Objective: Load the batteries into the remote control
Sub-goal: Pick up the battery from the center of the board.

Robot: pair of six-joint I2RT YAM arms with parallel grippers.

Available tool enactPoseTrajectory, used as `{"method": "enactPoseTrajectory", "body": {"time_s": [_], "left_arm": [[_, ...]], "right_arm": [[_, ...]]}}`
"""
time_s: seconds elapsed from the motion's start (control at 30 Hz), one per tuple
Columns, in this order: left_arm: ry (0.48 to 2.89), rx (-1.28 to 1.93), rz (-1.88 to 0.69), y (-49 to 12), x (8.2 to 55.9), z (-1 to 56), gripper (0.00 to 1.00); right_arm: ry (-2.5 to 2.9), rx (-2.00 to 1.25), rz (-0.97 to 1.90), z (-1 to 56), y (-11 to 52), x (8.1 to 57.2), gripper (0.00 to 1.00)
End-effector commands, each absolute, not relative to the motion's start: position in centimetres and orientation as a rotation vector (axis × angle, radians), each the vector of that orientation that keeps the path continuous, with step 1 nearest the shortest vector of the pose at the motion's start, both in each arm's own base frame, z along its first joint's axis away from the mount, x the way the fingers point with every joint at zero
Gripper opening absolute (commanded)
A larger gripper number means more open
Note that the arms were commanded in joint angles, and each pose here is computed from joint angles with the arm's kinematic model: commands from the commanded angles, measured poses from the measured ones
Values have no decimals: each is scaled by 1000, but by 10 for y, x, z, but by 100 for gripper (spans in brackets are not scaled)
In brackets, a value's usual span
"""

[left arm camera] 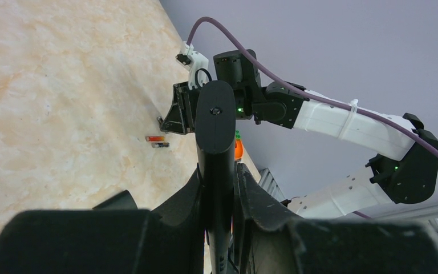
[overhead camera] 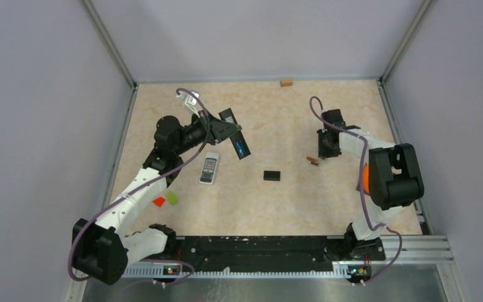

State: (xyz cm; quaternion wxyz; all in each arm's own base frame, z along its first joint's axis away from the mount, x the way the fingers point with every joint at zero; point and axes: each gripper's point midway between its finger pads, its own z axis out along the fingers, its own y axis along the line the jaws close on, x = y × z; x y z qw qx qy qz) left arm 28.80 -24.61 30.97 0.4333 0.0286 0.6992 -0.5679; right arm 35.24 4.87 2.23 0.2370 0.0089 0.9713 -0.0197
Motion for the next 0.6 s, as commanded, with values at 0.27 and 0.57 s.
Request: {"method": "enactPoseTrajectory", "body": {"time_s": [0.27, 0.57], "left_arm": [[1657, 135, -1452, -247, 281, 333, 0], [1639, 99, -1477, -247, 284, 330, 0]], "right_arm": [[2705, 161, -43, -1, 44, 346, 18], [2415, 198, 35, 62, 46, 371, 7]]}}
